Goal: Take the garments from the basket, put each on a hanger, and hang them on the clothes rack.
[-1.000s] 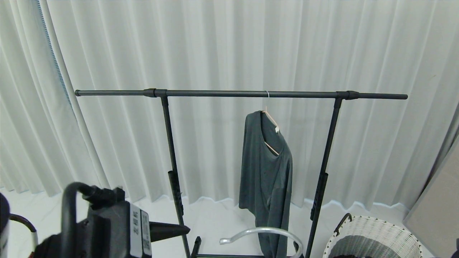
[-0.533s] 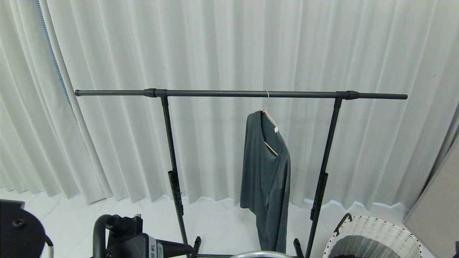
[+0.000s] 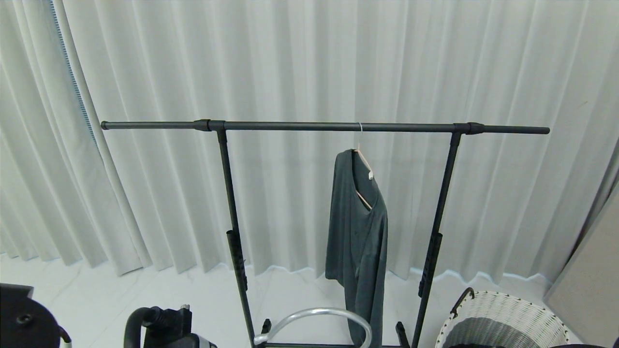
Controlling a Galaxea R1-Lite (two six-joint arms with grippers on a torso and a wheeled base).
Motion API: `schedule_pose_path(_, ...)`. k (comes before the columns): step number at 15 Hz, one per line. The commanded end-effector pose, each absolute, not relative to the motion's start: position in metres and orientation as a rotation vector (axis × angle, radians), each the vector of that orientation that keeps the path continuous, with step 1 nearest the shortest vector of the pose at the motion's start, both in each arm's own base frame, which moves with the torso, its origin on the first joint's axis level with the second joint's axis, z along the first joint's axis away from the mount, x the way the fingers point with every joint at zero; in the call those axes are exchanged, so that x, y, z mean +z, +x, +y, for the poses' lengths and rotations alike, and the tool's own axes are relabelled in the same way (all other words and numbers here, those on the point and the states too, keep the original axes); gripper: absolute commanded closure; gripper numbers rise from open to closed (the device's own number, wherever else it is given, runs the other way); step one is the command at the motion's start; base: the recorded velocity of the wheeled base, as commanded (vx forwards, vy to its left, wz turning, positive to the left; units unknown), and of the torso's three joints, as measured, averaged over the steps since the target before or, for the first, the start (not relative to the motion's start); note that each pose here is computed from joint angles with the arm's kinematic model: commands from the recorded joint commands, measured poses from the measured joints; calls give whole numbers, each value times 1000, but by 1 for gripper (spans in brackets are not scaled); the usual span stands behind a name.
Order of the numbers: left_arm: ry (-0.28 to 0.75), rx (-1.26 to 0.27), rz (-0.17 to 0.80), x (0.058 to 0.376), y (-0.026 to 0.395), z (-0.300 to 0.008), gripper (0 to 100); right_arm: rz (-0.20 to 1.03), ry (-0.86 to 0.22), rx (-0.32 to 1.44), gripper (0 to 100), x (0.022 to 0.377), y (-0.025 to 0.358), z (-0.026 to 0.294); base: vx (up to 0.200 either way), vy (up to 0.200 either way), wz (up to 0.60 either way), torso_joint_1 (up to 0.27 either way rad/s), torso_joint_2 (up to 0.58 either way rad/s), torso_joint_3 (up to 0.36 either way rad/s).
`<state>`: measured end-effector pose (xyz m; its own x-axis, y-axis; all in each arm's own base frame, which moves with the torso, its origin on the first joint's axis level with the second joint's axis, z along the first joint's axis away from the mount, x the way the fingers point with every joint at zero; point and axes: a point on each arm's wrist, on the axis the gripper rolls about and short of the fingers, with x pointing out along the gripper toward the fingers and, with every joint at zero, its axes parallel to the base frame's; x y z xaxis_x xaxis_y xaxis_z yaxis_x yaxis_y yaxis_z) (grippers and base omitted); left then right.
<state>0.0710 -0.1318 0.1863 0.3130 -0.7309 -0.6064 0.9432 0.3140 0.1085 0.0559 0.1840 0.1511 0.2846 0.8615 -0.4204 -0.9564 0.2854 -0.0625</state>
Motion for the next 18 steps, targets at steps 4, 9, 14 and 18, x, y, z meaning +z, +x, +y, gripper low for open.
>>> schedule_pose_path(4,493,-1155,483,185,66,-122,100,331,-339,1222,0,150,56,184,0,0,0,0,0,0)
schedule_pose_path(9,538,-965,440,186,67,-114,100,325,-330,999,0,151,78,173,0,0,0,0,0,0)
schedule_pose_path(14,487,-847,398,192,74,-103,100,364,-269,865,0,149,97,157,0,0,0,0,0,0)
schedule_pose_path(18,374,-731,256,217,96,-106,100,416,-59,826,0,161,106,171,0,0,0,0,0,0)
